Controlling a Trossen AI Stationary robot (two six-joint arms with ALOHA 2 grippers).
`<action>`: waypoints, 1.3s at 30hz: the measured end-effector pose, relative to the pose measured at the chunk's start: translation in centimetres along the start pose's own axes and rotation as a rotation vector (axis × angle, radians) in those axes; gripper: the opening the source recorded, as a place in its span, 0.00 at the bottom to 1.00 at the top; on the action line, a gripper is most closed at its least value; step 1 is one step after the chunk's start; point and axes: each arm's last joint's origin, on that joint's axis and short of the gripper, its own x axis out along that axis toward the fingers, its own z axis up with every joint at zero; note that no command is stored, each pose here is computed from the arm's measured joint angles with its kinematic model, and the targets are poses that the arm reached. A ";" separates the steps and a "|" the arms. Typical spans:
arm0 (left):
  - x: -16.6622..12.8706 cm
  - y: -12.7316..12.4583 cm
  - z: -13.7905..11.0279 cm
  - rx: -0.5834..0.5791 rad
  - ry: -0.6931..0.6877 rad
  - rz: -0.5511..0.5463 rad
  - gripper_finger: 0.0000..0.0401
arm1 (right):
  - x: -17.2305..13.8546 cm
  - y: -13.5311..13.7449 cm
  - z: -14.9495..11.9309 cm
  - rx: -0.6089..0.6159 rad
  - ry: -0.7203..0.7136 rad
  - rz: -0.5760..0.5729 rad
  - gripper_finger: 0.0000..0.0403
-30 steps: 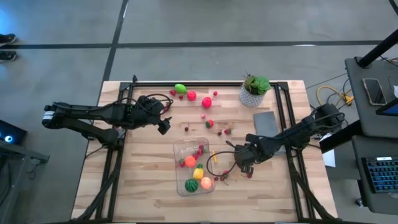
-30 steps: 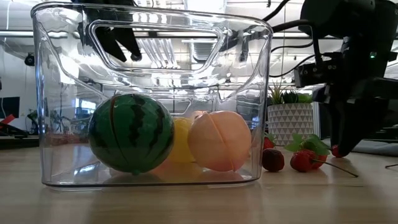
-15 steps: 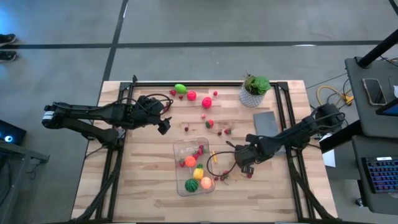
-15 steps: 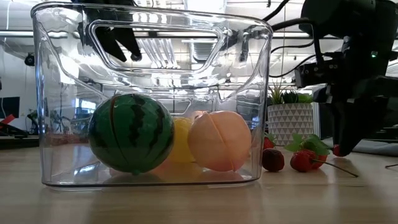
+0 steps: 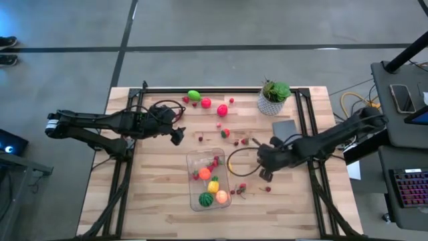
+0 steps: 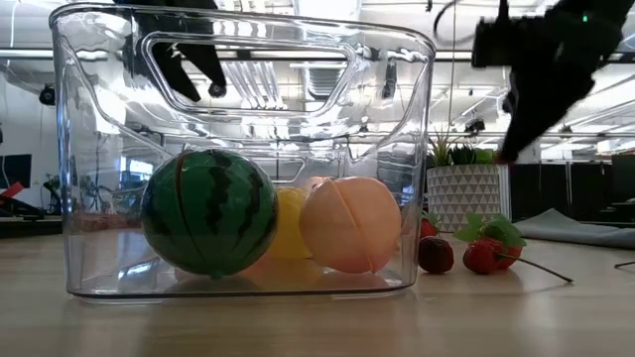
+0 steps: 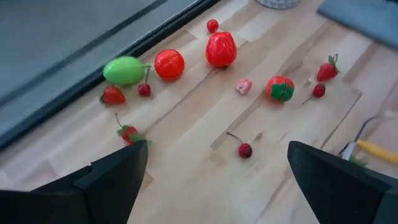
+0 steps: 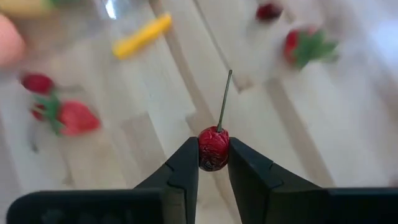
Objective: Pick and placing Produce into tupperware
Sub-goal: Put the red cherry into the transparent bin
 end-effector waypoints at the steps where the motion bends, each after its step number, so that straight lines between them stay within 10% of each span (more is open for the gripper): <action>1: 0.0 0.0 0.0 -0.036 0.010 -0.013 0.93 | -0.6 -0.2 0.2 0.006 -0.029 0.010 0.18; 11: -0.8 -1.0 -0.6 -0.154 0.094 -0.157 0.93 | -3.0 -0.2 3.3 0.046 -0.244 0.127 0.20; 27: -4.1 0.2 -1.5 -0.065 0.168 -0.354 0.93 | 1.2 9.4 14.5 0.203 -0.228 0.207 0.20; 39: -7.1 2.1 -3.1 0.012 0.123 -0.503 0.93 | 3.0 12.2 15.4 0.486 -0.186 0.227 0.30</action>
